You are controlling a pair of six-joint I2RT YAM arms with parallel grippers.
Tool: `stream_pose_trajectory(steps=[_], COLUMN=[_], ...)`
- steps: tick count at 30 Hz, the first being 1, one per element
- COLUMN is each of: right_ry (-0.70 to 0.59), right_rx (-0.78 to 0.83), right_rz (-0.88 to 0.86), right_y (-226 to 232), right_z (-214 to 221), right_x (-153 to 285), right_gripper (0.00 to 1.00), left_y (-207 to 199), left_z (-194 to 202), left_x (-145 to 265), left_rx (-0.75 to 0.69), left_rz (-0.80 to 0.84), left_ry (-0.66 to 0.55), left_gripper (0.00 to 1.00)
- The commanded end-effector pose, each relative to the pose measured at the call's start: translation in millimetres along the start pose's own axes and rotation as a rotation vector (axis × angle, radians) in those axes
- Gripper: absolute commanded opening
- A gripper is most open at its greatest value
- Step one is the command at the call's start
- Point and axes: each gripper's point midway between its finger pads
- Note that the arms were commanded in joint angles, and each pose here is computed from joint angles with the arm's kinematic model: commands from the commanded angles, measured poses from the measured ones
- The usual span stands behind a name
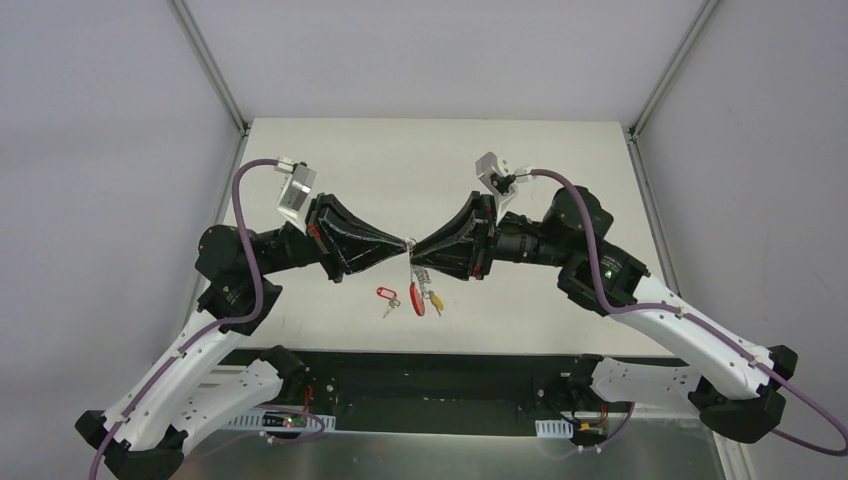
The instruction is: Put the keys on the keyring
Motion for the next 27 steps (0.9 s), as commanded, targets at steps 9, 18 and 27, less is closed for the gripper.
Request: stream_pose_trajectory(steps=[9, 18, 27], right_ry=[-0.094, -0.094, -0.098], right_rx=[0.096, 0.102, 0.108], right_rz=[-0.06, -0.067, -0.063], right_y=[17.8, 18.2, 17.6], right_z=[-34.9, -35.5, -36.6], right_x=[0.6, -1.5, -1.4], right_gripper=[0.24, 0.17, 0.0], left_y=[-13.4, -13.7, -14.6], left_z=[-11.1, -9.0, -6.3], left_x=[-3.5, -3.5, -3.7], left_rx=[-0.039, -0.035, -0.023], left_rz=[0.066, 0.073, 0.083], left_ry=[-0.035, -0.027, -0.014], left_gripper=[0.0, 0.0, 0.0])
Point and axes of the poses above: each gripper's point midway between its finger pads, its own x axis back along the fingers, its own y axis along the line the jaws close on, z = x × y, and after that the axes turned 1 degree about -x, right-handed
